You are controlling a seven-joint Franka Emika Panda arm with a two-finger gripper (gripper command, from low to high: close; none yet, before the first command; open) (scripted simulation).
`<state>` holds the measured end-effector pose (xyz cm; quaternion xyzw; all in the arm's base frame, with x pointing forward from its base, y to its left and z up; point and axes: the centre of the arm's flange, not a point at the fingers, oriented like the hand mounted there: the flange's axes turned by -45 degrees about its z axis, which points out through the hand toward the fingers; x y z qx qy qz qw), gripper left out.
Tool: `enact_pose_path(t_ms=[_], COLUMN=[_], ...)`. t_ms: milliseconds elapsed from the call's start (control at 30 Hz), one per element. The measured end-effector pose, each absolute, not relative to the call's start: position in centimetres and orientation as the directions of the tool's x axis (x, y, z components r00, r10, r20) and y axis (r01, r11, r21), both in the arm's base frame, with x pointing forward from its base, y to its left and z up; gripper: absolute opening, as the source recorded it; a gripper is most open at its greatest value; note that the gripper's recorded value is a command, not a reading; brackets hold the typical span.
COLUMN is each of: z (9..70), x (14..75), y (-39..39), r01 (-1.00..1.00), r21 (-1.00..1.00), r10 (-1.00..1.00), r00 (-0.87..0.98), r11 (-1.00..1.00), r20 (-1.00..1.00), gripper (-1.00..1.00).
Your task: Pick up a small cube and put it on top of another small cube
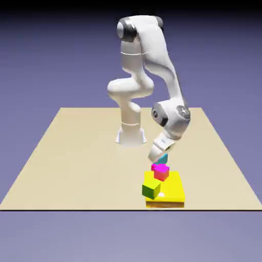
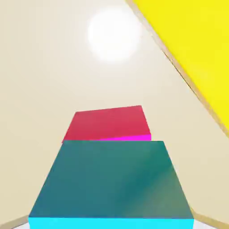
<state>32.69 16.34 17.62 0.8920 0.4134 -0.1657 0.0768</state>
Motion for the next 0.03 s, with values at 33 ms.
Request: enact_pose_path(t_ms=[33], z=[18.95], x=[33.01], y=[16.73], r01=[0.765], r21=[0.002], r10=[0.713], r00=[0.602], r11=[-0.644], r20=[-0.36], gripper=[1.0])
